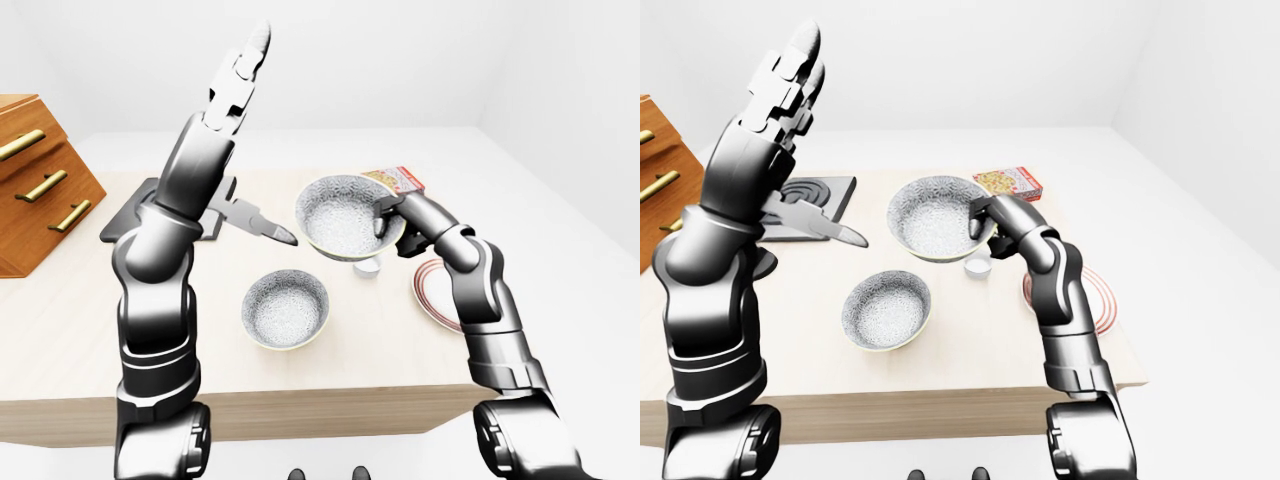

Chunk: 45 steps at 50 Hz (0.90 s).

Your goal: Pick the akita bowl from table center and place it on the plate.

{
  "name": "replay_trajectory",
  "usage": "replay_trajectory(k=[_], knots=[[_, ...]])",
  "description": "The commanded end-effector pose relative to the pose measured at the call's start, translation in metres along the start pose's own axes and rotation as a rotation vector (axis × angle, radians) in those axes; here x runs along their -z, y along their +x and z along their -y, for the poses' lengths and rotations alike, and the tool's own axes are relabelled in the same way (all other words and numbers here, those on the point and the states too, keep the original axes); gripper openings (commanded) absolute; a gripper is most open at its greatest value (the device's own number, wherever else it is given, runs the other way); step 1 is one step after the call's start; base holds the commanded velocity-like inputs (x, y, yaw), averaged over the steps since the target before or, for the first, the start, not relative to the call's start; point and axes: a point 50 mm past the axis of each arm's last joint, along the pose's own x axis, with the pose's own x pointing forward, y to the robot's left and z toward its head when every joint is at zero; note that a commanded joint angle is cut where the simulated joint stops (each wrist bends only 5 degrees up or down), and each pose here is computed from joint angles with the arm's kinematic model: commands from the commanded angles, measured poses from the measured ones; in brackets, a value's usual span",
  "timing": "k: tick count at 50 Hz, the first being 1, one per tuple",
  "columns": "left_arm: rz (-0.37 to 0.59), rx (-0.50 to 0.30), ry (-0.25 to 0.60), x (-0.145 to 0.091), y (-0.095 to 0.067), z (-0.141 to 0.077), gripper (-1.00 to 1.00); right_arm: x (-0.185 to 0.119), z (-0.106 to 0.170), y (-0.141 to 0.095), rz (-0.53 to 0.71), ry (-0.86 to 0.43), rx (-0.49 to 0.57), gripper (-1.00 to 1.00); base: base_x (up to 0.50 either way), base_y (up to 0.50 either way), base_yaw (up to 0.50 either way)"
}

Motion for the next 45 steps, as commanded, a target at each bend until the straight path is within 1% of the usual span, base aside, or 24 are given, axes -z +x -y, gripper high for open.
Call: replay_trajectory(k=[1,2,3,5,9,13,25,31,35,36,42,45], knots=[[-0.016,-0.029,-0.018,0.005,-0.007,-0.002,1.0,-0.001,0.011,-0.012,0.121,0.187,0.047,-1.0,0.0,0.0,0.0],[-0.018,-0.032,-0.02,0.005,-0.009,-0.001,1.0,-0.001,0.013,-0.013,0.124,0.184,0.054,-1.0,0.0,0.0,0.0],[-0.04,-0.071,-0.02,0.007,-0.02,-0.002,1.0,0.012,0.018,-0.027,0.089,0.174,0.091,-1.0,0.0,0.0,0.0],[-0.046,-0.089,-0.031,0.009,-0.023,-0.003,1.0,0.017,0.018,-0.03,0.079,0.179,0.1,-1.0,0.0,0.0,0.0],[-0.066,-0.086,-0.052,0.014,-0.026,0.0,1.0,0.024,0.019,-0.038,0.061,0.18,0.117,-1.0,0.0,0.0,0.0],[-0.062,-0.09,-0.057,0.013,-0.029,0.001,1.0,0.03,0.023,-0.046,0.046,0.175,0.135,-1.0,0.0,0.0,0.0],[-0.074,-0.088,-0.07,0.016,-0.029,0.002,1.0,0.063,0.023,-0.074,-0.063,0.197,0.182,-1.0,0.0,0.0,0.0],[-0.076,-0.087,-0.08,0.017,-0.028,0.004,1.0,0.086,0.02,-0.092,-0.155,0.213,0.198,-1.0,0.0,0.0,0.0],[-0.079,-0.082,-0.083,0.018,-0.027,0.005,1.0,0.096,0.018,-0.101,-0.197,0.223,0.203,-1.0,0.0,0.0,0.0],[-0.078,-0.082,-0.083,0.017,-0.027,0.005,1.0,0.102,0.017,-0.106,-0.22,0.233,0.208,-1.0,0.0,0.0,0.0],[-0.081,-0.076,-0.082,0.018,-0.028,0.006,1.0,0.12,0.012,-0.117,-0.293,0.268,0.223,-1.0,0.0,0.0,0.0],[-0.077,-0.076,-0.083,0.017,-0.027,0.006,1.0,0.132,0.01,-0.127,-0.34,0.286,0.231,-1.0,0.0,0.0,0.0]])
